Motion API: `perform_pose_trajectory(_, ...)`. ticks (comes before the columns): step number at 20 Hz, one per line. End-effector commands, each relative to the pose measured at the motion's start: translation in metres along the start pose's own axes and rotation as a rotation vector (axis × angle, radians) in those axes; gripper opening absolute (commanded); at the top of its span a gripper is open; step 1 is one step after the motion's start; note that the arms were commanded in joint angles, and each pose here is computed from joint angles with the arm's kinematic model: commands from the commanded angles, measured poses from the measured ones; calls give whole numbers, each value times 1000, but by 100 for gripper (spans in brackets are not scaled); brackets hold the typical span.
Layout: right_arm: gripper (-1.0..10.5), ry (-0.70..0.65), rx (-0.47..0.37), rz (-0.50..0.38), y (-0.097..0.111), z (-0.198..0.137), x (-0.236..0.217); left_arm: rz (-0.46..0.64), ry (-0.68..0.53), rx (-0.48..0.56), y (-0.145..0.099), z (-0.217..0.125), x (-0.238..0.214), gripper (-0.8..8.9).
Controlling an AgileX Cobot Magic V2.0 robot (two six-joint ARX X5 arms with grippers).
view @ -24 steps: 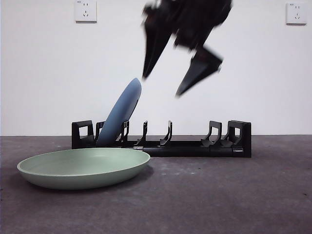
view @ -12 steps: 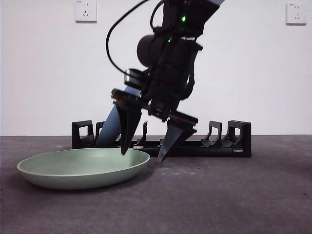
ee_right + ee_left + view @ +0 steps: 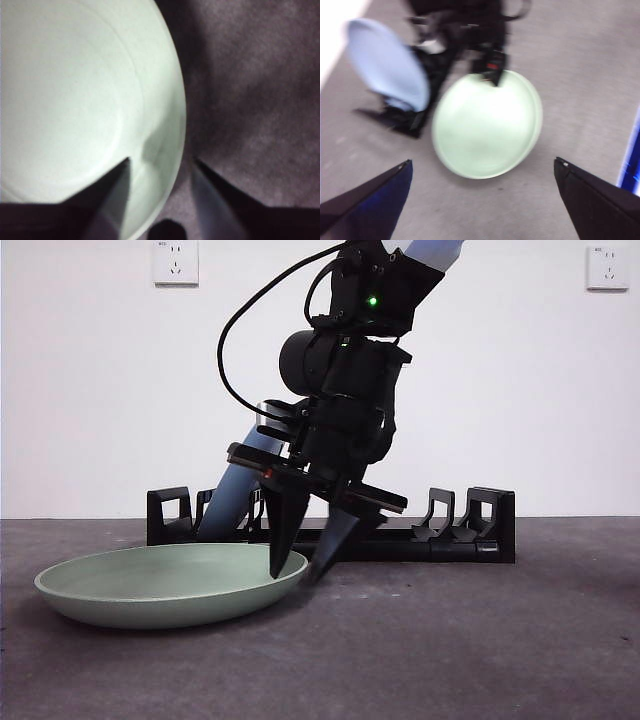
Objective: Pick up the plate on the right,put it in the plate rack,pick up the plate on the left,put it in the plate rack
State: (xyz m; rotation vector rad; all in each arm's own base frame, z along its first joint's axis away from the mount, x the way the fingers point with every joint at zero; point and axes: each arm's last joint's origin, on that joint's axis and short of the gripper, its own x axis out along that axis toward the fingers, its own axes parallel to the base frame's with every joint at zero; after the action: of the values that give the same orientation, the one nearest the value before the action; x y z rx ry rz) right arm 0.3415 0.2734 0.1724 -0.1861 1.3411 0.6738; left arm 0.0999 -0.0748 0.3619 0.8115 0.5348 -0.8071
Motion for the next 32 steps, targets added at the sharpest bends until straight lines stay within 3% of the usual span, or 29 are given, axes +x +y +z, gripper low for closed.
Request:
perform_pose_trajectory(1, -16, 25, 12, -4, -2, -2, 10, -46, 21, 61, -4, 5, 8, 480)
perform_pose_trajectory(9, -17, 28, -3, -17, -4, -4, -3, -183, 83, 210, -23, 27, 40, 480)
perform_pose_trajectory(16, -17, -55, 23, -45, -16, -26, -116, -225, 125, 458, -57, 46, 56, 480)
perform_pose_trajectory(21, -17, -123, 83, -7, -25, -58, -190, -73, 111, 627, -68, 67, 74, 480)
perform_pose_trajectory(25, -17, -140, 78, 103, -17, -73, -212, -9, 120, 668, -71, 77, 92, 469)
perform_pose_trajectory(28, -17, -160, 72, 109, -14, -78, -220, 20, 110, 659, -71, 82, 98, 464)
perform_pose_trajectory(30, -17, -162, 78, 110, -13, -80, -223, 22, 102, 655, -71, 83, 99, 394)
perform_pose_trajectory(32, -17, -153, 82, 109, -13, -82, -224, 22, 101, 654, -71, 83, 99, 242)
